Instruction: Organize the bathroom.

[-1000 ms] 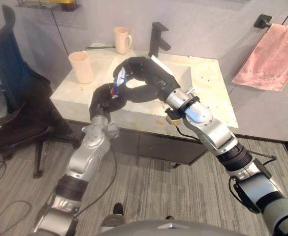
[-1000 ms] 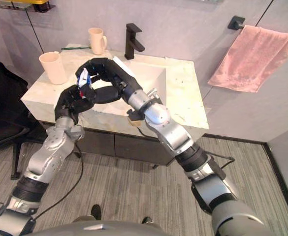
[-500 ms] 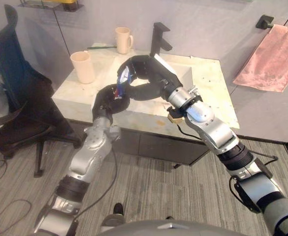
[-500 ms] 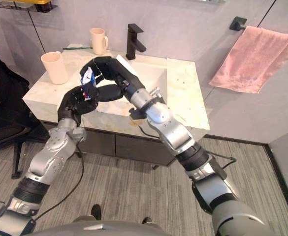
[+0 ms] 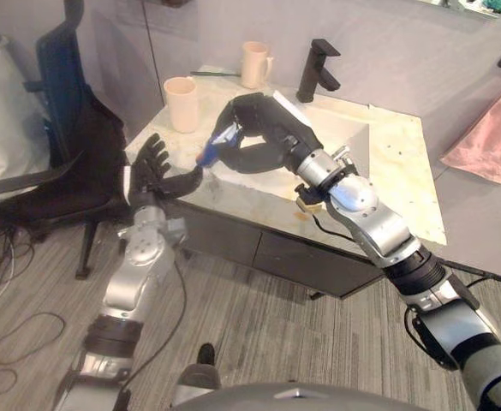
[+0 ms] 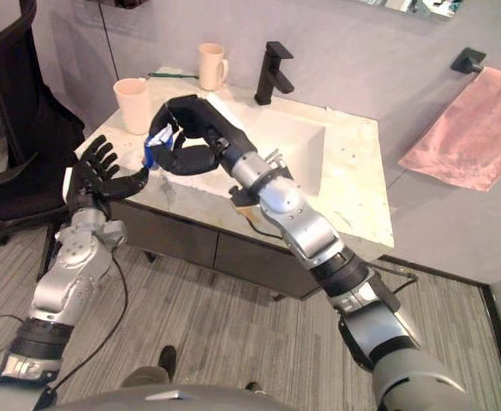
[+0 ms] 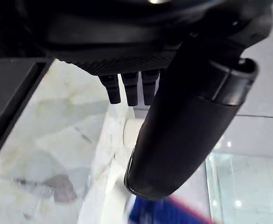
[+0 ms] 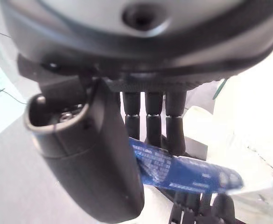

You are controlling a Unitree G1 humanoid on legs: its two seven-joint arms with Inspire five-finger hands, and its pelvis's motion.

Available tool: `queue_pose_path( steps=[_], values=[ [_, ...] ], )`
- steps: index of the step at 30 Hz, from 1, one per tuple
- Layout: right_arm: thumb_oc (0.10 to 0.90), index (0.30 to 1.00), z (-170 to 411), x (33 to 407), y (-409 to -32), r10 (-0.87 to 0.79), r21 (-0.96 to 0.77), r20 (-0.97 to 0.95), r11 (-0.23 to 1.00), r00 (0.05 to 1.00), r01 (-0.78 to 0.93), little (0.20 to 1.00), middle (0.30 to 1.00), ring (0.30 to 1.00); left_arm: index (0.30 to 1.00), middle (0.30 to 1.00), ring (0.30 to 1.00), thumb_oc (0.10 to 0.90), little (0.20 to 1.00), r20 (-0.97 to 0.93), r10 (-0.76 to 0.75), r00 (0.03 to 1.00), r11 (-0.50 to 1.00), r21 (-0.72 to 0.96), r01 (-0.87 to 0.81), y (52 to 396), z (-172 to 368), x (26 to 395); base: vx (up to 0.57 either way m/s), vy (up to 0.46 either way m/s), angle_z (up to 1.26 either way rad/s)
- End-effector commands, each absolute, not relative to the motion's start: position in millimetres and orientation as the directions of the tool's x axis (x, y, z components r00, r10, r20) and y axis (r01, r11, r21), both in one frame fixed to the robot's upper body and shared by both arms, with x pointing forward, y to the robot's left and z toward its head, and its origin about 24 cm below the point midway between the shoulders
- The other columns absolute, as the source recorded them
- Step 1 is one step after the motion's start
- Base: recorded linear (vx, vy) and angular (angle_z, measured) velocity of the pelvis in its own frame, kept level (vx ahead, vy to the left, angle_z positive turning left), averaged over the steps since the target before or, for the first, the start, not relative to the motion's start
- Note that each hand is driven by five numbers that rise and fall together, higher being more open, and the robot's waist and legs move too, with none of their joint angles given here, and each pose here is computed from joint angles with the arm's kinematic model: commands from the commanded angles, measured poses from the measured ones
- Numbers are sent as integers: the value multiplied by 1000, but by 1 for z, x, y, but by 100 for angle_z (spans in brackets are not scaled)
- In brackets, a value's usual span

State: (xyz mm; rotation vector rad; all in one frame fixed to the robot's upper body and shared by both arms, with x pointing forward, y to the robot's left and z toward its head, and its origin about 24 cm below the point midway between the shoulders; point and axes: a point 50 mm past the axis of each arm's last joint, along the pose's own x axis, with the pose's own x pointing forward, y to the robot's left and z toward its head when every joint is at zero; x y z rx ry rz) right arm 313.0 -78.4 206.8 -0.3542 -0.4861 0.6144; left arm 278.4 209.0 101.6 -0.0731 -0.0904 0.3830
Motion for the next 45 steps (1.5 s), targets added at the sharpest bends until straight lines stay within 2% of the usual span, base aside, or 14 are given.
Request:
queue_pose_path(
  steps=[1, 4, 5, 8, 23, 37, 45],
  values=[
    [400, 300, 289, 303, -89, 526, -475, 666, 846, 529, -243, 300, 300, 300, 900, 900, 900, 800, 900, 425, 376, 823, 916, -35, -400, 228, 160, 270, -30, 33, 15],
    [400, 300, 292, 303, -94, 513, -479, 679, 852, 524, -213, 300, 300, 300, 900, 900, 900, 800, 900, 442, 368, 818, 916, -22, -400, 229, 161, 266, -34, 37, 35],
    [400, 300, 300, 303, -105, 481, -485, 715, 864, 508, -135, 300, 300, 300, 900, 900, 900, 800, 900, 461, 359, 812, 916, -6, -401, 232, 161, 259, -46, 42, 60],
    [400, 300, 307, 304, -110, 461, -489, 737, 869, 495, -82, 300, 300, 300, 900, 900, 900, 800, 900, 456, 355, 816, 914, 13, -405, 234, 159, 256, -26, 31, 60],
    [400, 300, 365, 298, -137, 428, -506, 808, 856, 405, 103, 300, 300, 300, 900, 900, 900, 800, 900, 277, 417, 866, 905, -39, -424, 246, 110, 240, 78, -15, 37],
    [400, 300, 371, 296, -142, 259, -365, 893, 895, 368, 255, 300, 300, 300, 900, 900, 900, 800, 900, 184, 327, 927, 945, -48, -323, 231, 94, 241, 63, -29, 7],
    [400, 300, 367, 301, -162, 204, -344, 905, 867, 373, 360, 300, 300, 300, 900, 900, 900, 800, 900, 141, 231, 963, 972, -64, -224, 222, 87, 244, 64, -13, 17]
  ],
)
